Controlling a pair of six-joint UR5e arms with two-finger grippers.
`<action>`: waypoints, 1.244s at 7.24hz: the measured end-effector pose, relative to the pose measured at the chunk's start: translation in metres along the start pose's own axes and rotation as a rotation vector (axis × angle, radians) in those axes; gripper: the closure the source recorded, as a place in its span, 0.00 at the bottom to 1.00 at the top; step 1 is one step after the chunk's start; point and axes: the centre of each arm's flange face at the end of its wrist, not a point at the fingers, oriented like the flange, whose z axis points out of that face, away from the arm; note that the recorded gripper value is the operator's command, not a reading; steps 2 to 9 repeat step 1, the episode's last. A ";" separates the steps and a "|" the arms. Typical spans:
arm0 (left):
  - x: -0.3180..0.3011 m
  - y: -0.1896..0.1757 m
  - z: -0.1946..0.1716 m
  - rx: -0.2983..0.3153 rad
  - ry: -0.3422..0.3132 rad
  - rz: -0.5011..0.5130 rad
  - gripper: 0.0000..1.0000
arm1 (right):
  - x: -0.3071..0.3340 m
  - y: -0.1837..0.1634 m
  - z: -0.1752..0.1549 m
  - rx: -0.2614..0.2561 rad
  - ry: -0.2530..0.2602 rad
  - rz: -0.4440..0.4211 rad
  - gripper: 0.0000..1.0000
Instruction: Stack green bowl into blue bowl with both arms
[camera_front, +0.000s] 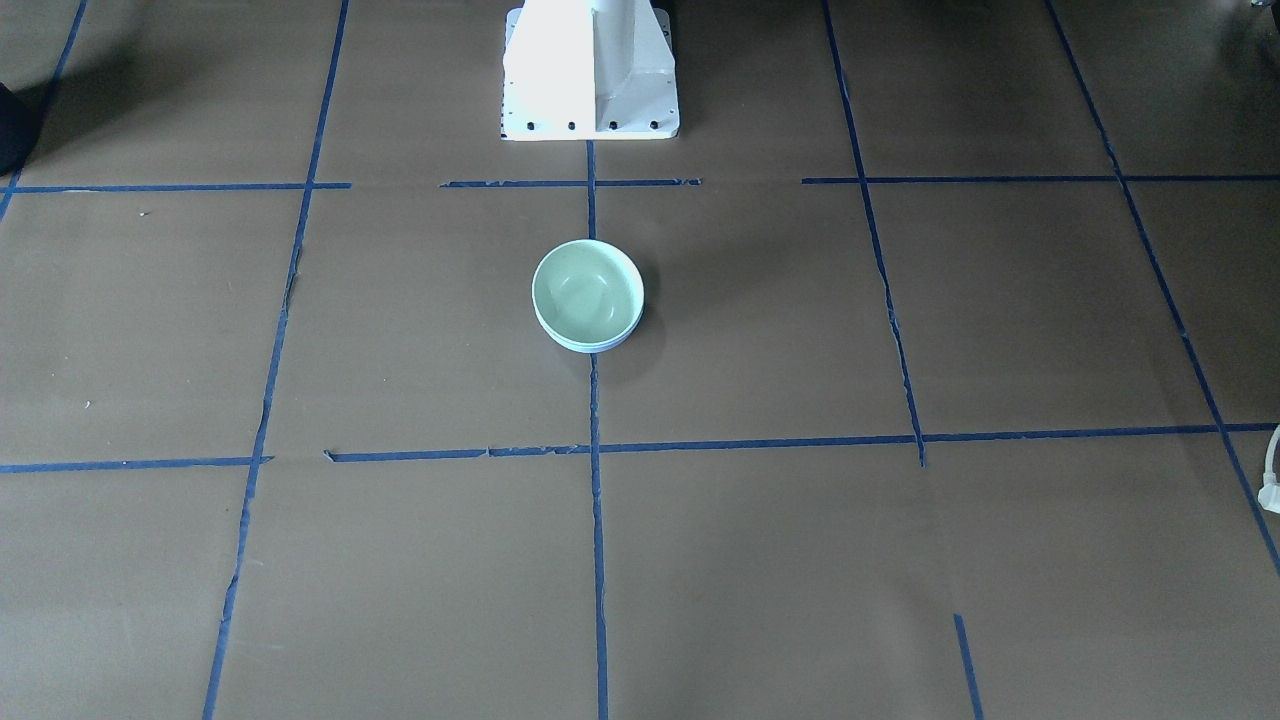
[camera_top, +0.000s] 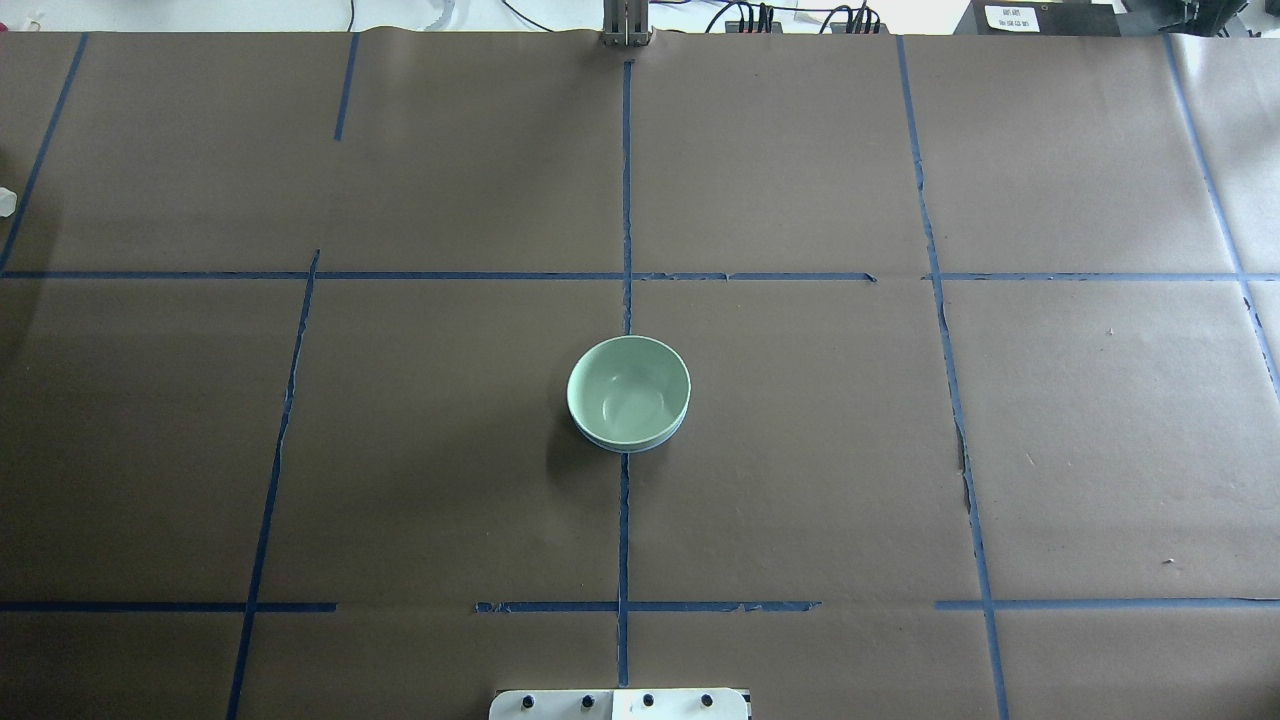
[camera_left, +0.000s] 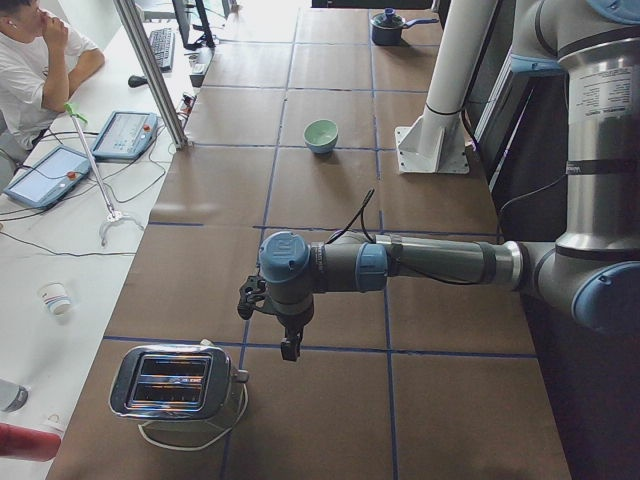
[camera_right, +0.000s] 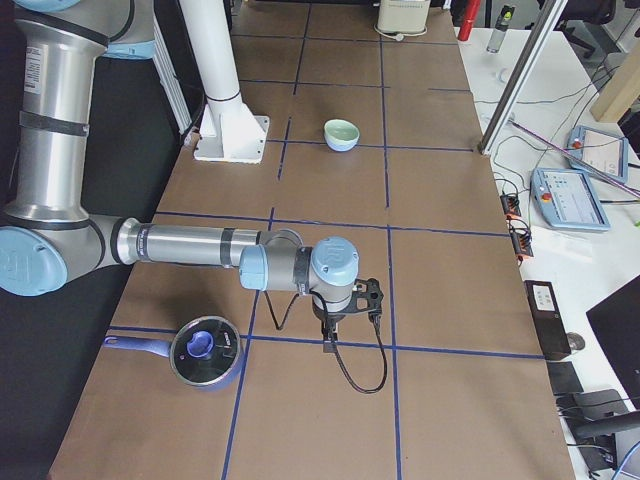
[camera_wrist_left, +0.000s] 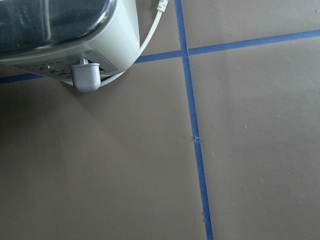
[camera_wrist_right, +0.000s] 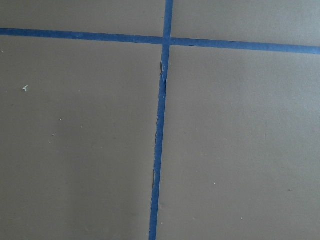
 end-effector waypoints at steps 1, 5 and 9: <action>0.000 0.000 0.000 0.000 0.000 0.000 0.00 | 0.000 0.000 0.000 0.000 0.000 0.000 0.00; 0.000 0.000 0.000 0.000 0.000 0.000 0.00 | 0.000 0.000 0.000 0.000 0.000 0.000 0.00; 0.000 0.000 0.000 0.000 0.000 0.000 0.00 | 0.000 0.000 0.000 0.000 0.000 0.000 0.00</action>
